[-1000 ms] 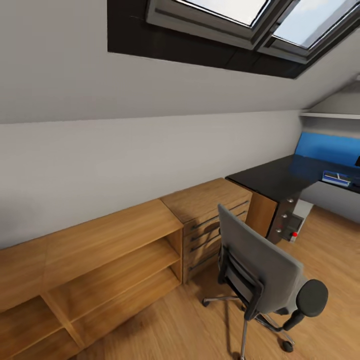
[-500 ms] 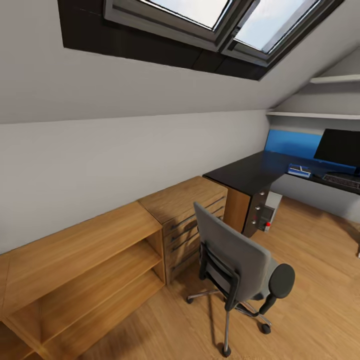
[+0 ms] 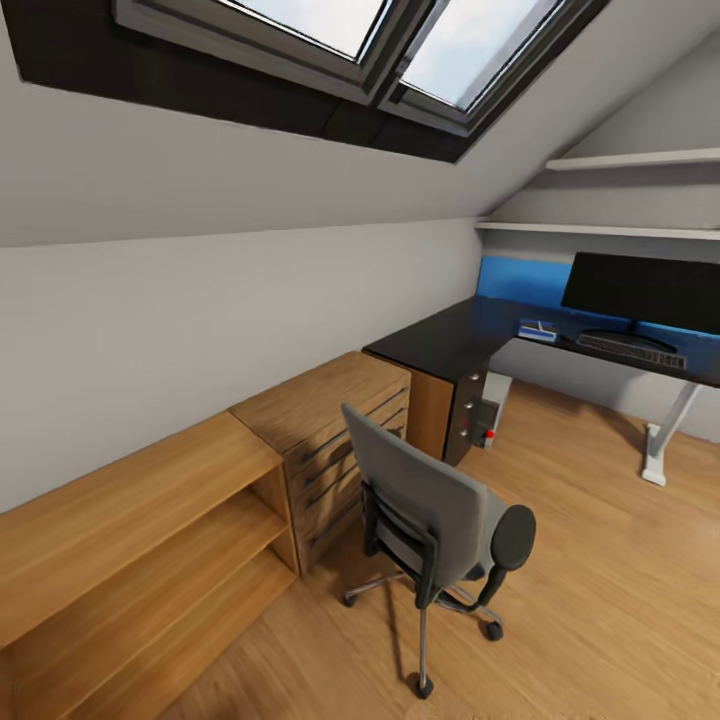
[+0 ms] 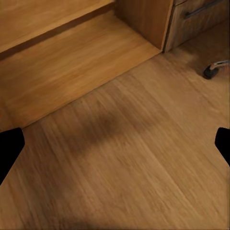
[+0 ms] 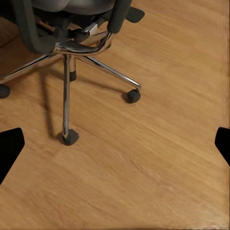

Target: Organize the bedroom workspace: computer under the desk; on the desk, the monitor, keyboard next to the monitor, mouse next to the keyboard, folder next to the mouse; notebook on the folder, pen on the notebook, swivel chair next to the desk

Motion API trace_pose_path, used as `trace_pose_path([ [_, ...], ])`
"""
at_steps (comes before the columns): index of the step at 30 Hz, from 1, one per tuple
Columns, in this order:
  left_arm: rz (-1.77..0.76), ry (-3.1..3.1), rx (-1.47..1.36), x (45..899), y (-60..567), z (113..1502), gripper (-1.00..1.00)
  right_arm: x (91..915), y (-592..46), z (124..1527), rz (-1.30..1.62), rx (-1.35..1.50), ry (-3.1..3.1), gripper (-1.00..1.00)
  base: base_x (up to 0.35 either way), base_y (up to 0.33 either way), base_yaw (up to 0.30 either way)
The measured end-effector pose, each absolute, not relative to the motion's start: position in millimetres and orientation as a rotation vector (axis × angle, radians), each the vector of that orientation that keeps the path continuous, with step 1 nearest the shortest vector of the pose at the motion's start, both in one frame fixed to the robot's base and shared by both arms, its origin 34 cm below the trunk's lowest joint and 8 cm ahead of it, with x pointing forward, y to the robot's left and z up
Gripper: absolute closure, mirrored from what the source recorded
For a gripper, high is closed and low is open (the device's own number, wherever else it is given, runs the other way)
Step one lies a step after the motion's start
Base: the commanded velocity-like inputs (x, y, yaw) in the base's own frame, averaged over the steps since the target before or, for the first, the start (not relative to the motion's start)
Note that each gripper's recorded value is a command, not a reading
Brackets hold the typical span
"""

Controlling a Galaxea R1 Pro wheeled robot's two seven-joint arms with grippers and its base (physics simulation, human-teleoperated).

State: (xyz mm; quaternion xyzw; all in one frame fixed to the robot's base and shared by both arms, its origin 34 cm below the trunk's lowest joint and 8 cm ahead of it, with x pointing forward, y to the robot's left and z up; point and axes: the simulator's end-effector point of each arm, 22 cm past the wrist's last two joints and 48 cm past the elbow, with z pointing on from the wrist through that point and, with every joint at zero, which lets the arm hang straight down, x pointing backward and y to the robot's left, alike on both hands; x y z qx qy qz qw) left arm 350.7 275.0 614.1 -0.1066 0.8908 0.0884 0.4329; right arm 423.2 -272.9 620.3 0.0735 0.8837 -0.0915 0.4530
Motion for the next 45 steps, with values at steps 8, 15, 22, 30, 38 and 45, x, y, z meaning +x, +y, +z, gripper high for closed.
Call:
trace_pose_path([
  [8,0.219,2.220,-0.264,350.7,274.6,614.0,-1.00,423.4,-272.2,620.3,-0.223,0.177,2.182,-1.00,0.000,0.254,-0.300],
  [15,0.219,2.221,-0.264,350.6,274.6,614.0,-1.00,423.5,-271.7,620.3,-0.222,0.174,2.182,-1.00,0.000,0.292,-0.300],
  [22,0.219,2.222,-0.264,350.5,274.5,613.8,-1.00,423.5,-271.5,620.3,-0.221,0.172,2.183,-1.00,0.000,0.296,-0.300],
  [30,0.219,2.222,-0.264,350.4,274.5,613.7,-1.00,423.6,-271.4,620.3,-0.221,0.172,2.182,-1.00,0.000,0.191,-0.300],
  [38,0.220,2.222,-0.263,350.4,274.9,613.7,-1.00,423.6,-271.4,620.3,-0.221,0.172,2.182,-1.00,0.000,0.023,-0.300],
  [45,0.219,2.222,-0.264,350.3,274.6,613.6,-1.00,423.6,-271.4,620.4,-0.221,0.172,2.182,-1.00,0.000,0.005,-0.300],
])
